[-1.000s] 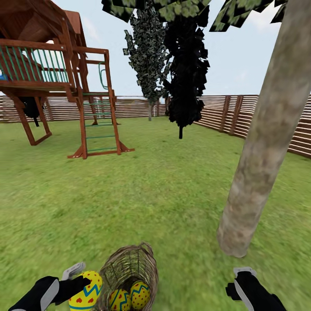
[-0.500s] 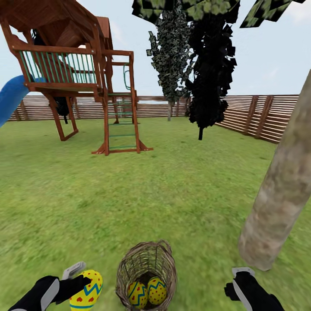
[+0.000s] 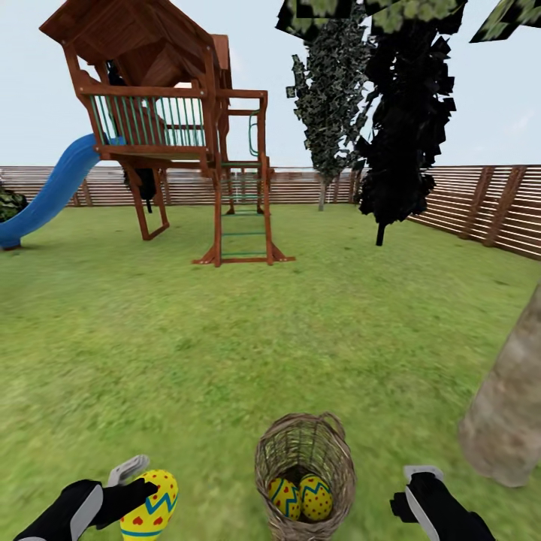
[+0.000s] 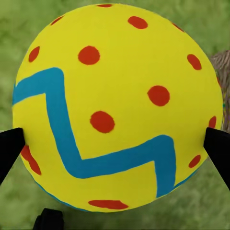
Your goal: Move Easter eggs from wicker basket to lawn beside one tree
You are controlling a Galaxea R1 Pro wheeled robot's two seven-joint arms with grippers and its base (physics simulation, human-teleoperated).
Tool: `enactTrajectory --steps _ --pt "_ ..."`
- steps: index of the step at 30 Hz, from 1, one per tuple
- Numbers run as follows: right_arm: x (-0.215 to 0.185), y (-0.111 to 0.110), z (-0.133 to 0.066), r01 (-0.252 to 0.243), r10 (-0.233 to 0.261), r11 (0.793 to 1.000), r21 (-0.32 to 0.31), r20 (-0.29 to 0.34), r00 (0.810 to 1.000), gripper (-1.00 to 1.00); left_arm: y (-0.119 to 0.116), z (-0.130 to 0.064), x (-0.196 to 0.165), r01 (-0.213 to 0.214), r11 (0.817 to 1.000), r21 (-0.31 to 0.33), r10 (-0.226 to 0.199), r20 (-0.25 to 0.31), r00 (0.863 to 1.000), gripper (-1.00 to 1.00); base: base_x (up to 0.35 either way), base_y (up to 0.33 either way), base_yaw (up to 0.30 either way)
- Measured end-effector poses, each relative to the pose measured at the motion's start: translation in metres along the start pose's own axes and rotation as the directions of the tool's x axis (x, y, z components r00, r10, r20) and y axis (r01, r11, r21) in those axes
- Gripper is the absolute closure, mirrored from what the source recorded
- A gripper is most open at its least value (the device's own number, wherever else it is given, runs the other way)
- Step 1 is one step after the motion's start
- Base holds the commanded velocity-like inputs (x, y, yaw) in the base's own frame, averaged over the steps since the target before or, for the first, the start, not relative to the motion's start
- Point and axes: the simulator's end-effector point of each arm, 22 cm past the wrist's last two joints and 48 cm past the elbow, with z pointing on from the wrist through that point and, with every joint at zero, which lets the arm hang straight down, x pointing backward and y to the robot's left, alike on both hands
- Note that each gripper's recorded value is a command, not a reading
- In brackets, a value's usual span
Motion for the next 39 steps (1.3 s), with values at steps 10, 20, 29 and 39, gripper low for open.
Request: enactTrajectory --steps 10,20,29,39 --pt "-0.0006 0.0 -0.0004 0.0 0.0 1.0 0.0 0.002 1.0 -1.0 0.0008 -0.0005 -0.0005 0.001 1.0 -0.001 -0.001 0.001 1.0 1.0 0.109 0.325 0.0" --pt "-0.0009 0.001 -0.0005 -0.001 0.001 1.0 -0.005 0.003 1.0 -1.0 0.0019 -0.001 -0.0013 0.004 1.0 -0.001 -0.004 0.003 1.0 1.0 0.222 0.257 0.0" --pt "0.0013 0.0018 0.0004 0.001 -0.001 1.0 -0.005 -0.003 1.0 -1.0 0.0021 -0.0005 -0.0005 0.003 1.0 -0.002 -0.003 0.001 1.0 1.0 0.044 0.171 0.0" --pt "0.0011 0.0004 0.0 0.0 0.0 1.0 -0.001 -0.002 1.0 -1.0 0.0013 -0.0004 0.0006 0.003 1.0 -0.001 -0.003 -0.001 1.0 1.0 0.226 0.235 0.0"
